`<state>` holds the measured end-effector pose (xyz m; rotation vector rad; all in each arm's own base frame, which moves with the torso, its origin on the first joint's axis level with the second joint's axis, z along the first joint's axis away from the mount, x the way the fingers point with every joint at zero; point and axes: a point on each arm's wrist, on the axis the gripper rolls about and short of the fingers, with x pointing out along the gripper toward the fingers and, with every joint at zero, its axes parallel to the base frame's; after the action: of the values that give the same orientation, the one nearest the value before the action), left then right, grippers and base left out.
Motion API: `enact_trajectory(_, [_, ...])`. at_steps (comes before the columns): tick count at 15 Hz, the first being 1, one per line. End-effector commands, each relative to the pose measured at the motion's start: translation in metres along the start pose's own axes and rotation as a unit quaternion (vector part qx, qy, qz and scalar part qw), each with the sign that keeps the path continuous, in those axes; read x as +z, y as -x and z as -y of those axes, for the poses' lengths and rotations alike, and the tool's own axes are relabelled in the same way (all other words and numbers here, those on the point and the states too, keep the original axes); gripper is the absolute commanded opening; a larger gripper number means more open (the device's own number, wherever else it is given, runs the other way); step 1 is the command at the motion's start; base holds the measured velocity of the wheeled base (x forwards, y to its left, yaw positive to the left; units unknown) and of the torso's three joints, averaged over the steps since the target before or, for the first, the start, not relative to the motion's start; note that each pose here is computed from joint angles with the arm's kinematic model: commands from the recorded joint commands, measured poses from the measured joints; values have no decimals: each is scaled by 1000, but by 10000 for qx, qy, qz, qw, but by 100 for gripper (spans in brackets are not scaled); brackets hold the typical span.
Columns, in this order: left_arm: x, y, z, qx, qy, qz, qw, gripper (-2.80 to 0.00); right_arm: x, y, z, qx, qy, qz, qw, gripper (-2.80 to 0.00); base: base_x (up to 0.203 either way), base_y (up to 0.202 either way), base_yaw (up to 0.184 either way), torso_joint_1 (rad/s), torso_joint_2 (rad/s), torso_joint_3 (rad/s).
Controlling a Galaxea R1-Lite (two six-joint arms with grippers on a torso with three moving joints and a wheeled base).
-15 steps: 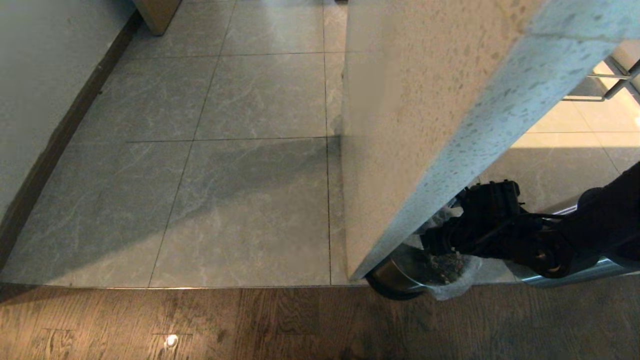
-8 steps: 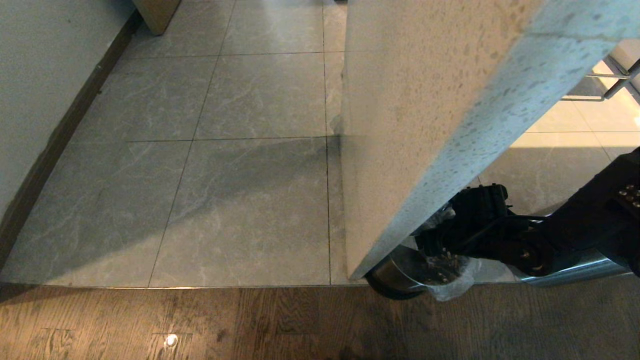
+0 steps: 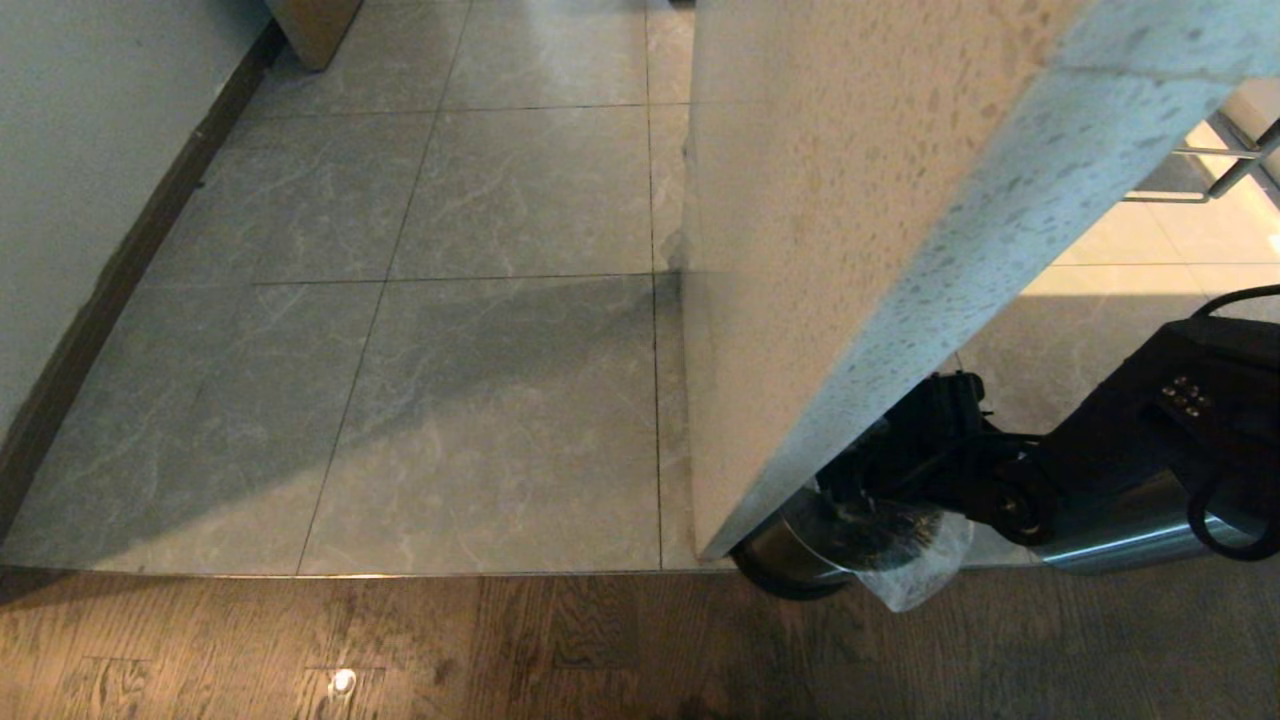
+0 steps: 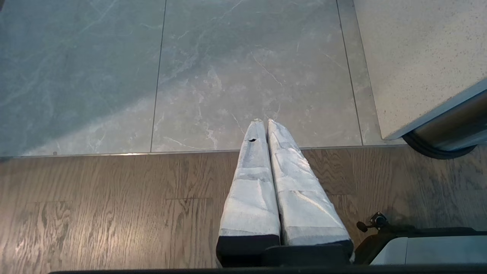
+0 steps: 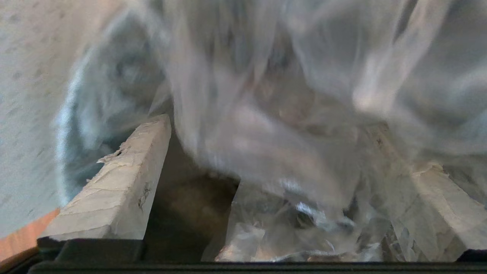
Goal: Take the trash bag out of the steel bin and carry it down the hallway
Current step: Pick up the trash bag
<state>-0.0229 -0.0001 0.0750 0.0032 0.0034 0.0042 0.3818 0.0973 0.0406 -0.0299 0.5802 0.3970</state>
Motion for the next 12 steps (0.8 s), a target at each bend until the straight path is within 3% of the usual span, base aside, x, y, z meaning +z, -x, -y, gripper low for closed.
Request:
enact_trajectory(1, [-1,0,0,2,1,-18,10000,-280,-5,-10,1,-4,11,-53,10000,0,0,0,0,0,0,0])
enact_trajectory(8, [0,0,0,2,1,-14,10000,-280,-8,-15,2,6,283,-82,9996,0,0,0,0,0,1,4])
enact_trajectory(9, [0,0,0,2,1,-14,10000,-280,-9,-15,2,-1,281,-91,9996,-280,0,0,0,0,0,0])
enact_trajectory(12, [-1,0,0,2,1,-21,10000,-280,-7,-18,1,-5,293,-71,9995,-280,0,0,0,0,0,0])
